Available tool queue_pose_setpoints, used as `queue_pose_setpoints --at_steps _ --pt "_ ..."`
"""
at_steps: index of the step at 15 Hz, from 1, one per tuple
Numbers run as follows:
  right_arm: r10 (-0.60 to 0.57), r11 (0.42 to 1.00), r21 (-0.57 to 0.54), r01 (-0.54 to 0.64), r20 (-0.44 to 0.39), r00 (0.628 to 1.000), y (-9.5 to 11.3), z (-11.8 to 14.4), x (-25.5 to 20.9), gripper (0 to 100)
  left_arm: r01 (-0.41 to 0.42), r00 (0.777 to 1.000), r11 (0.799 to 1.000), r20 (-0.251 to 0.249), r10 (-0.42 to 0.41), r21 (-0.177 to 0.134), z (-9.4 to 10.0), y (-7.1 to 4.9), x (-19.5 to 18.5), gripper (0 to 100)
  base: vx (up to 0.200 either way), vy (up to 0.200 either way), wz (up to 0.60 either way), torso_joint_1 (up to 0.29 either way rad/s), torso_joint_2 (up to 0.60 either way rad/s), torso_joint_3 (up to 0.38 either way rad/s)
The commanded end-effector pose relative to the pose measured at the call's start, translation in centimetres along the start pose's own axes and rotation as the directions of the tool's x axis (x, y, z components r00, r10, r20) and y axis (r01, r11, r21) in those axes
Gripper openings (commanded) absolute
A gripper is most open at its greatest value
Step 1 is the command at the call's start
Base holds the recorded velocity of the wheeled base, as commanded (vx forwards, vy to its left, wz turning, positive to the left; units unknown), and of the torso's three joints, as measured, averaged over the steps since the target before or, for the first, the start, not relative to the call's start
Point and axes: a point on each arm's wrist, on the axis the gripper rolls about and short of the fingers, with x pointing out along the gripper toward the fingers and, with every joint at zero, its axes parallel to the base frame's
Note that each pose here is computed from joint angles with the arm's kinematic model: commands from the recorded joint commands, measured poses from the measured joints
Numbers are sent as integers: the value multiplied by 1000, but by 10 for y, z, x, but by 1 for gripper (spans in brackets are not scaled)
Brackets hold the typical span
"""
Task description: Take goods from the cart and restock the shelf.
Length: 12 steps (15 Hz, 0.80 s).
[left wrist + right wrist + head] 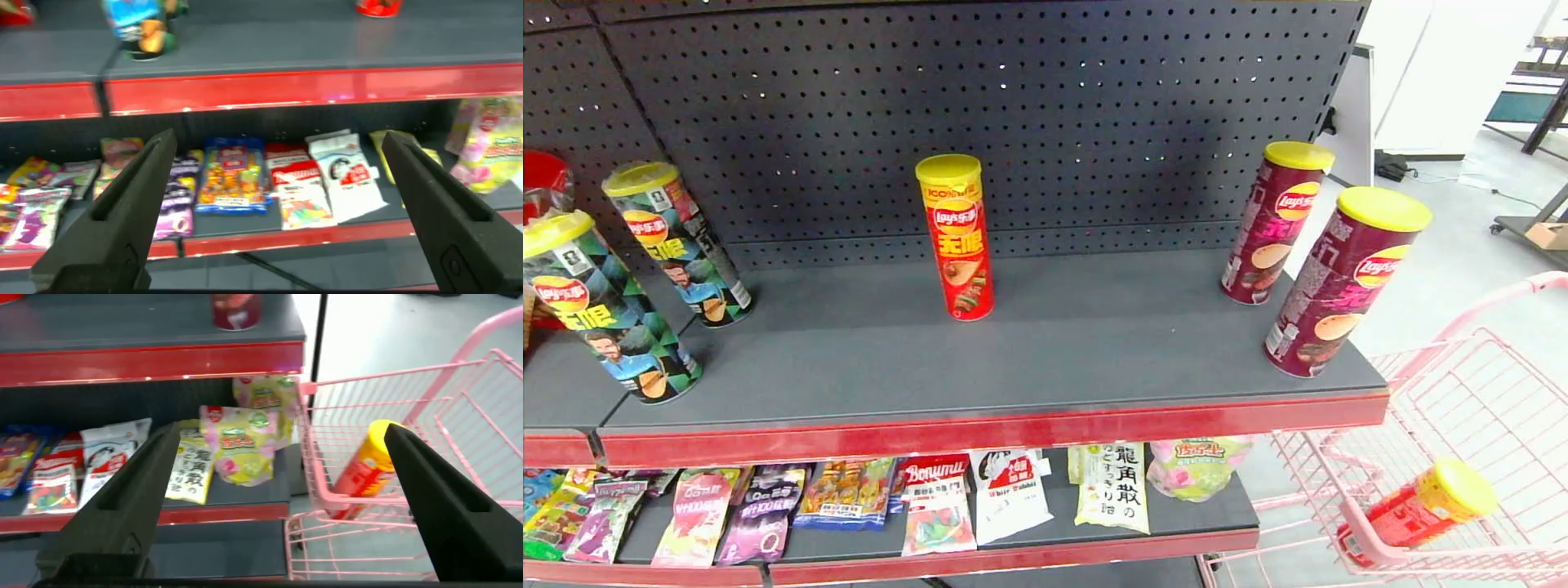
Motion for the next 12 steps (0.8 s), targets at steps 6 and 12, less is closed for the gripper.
queue_pose_setpoints --at_steps 6,12 --pt "1 1000 0 -1 1 1000 0 0 0 100 -1 1000 1000 1 1 0 0 0 0 100 0 -200 0 5 2 2" --pt "1 1000 5 -1 1 1000 0 0 0 100 -1 1000 1000 1 1 0 0 0 0 100 0 0 -100 0 1 0"
